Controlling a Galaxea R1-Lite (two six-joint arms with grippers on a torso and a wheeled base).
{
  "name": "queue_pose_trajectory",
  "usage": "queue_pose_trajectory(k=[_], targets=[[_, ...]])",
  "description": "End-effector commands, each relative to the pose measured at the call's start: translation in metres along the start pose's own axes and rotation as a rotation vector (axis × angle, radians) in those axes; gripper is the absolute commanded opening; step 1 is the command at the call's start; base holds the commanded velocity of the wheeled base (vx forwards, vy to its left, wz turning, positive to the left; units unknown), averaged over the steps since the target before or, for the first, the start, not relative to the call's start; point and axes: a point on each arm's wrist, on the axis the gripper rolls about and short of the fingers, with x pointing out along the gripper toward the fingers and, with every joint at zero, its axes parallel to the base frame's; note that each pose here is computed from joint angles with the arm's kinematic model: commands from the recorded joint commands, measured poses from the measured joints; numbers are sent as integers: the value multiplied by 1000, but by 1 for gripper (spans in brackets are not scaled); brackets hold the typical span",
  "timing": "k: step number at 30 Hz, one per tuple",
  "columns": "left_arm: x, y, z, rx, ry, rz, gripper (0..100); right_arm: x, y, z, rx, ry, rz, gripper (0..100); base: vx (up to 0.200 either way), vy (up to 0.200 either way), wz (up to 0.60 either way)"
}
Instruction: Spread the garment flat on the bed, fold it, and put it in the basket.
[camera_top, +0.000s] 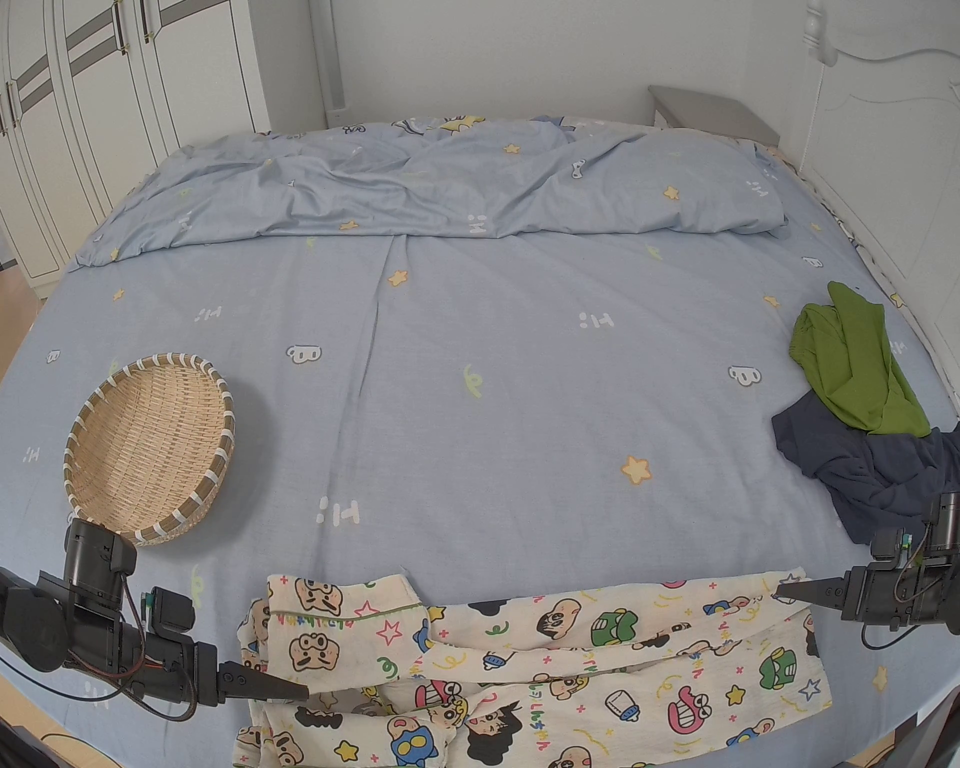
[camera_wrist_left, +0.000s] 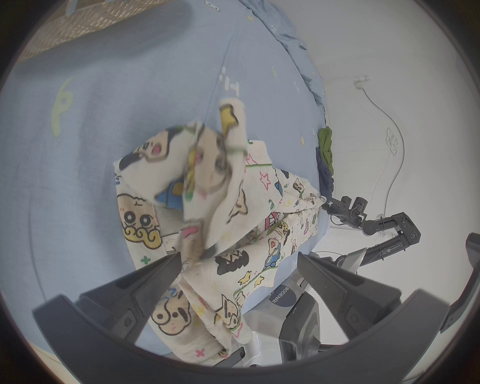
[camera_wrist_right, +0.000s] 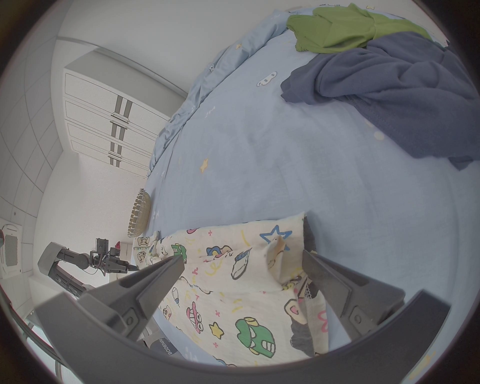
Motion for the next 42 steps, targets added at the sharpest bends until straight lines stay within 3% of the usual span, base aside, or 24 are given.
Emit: queue_pose_trajectory(k=[1, 5, 10, 14, 19, 24, 31, 37, 42], targets=[[-9, -8, 0, 18, -31, 0, 100, -1, -1, 4, 8, -16, 6, 100, 0, 0, 0], [-33, -27, 3, 45, -103, 4, 100, -6, 2, 15, 19, -63, 6, 100, 0, 0, 0], [-62, -60, 7, 64, -111, -12, 100, -19, 11, 29, 27, -145, 31, 100, 0, 0, 0], [-71, -73, 18, 108, -137, -23, 100, -31, 23, 37, 10, -203, 51, 100, 0, 0, 0], [-59, -90, 32, 173, -75, -77, 100, -39, 37, 38, -15, -239, 72, 100, 0, 0, 0], [-11, -89, 60, 204, 26, -118, 100, -23, 53, 31, -63, -154, 140, 100, 0, 0, 0], [52, -75, 87, 246, 64, -141, 100, 2, 52, 28, -71, -40, 176, 100, 0, 0, 0], [97, -69, 85, 275, 85, 42, 100, 28, 39, 27, -82, 25, 107, 100, 0, 0, 0], [95, -66, 76, 259, 110, 63, 100, 39, 31, 18, -119, 77, 72, 100, 0, 0, 0]])
